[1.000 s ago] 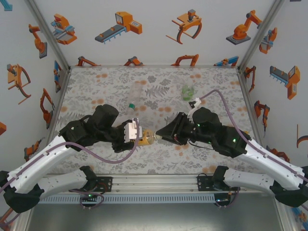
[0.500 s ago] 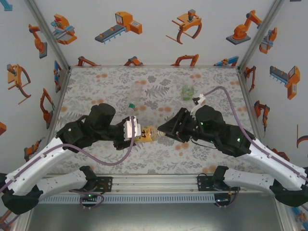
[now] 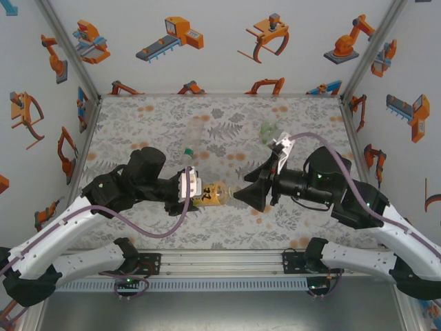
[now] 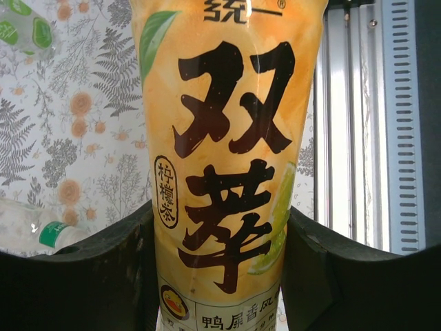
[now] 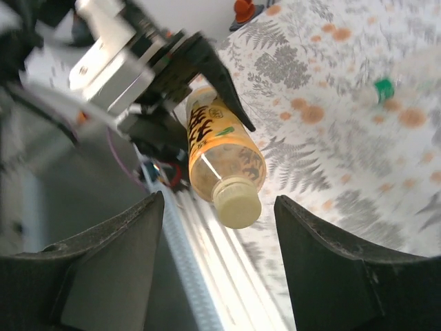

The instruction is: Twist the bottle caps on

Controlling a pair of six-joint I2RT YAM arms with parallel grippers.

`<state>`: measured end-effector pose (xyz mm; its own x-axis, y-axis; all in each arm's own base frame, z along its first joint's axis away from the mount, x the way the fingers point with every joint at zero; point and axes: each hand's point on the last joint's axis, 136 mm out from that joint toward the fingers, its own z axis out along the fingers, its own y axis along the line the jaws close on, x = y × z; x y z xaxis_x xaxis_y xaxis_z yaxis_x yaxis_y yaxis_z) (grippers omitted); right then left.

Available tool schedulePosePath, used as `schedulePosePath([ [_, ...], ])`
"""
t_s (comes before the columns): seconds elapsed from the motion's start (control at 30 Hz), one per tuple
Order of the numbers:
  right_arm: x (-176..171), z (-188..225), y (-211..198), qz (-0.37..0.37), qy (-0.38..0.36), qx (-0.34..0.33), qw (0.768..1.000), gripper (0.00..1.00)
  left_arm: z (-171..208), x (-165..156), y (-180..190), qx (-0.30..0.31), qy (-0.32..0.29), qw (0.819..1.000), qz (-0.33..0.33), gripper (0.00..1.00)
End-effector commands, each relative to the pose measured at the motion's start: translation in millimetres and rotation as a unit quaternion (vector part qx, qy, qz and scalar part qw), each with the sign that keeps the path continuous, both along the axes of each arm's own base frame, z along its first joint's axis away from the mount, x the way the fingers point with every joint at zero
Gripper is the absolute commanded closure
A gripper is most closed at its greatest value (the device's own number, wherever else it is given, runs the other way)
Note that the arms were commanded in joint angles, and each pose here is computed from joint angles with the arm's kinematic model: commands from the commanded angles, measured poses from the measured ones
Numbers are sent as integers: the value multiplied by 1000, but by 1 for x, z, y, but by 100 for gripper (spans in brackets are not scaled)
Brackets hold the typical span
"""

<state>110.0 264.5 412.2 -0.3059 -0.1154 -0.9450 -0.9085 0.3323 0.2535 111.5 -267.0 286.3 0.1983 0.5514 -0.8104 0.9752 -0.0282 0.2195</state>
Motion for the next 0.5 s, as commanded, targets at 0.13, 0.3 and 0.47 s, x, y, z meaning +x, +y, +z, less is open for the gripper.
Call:
schedulePosePath([
  [0.13, -47, -8, 12, 215, -289, -68, 930, 41, 10, -13, -3, -24, 14, 999, -29, 100],
  [0.3, -47, -16, 15, 225, -314, -75, 919, 45, 13, -14, -3, -28, 14, 999, -31, 100],
  [0.47, -46, -19, 14, 219, -320, -70, 919, 52, 13, -14, -3, -29, 14, 999, -31, 100],
])
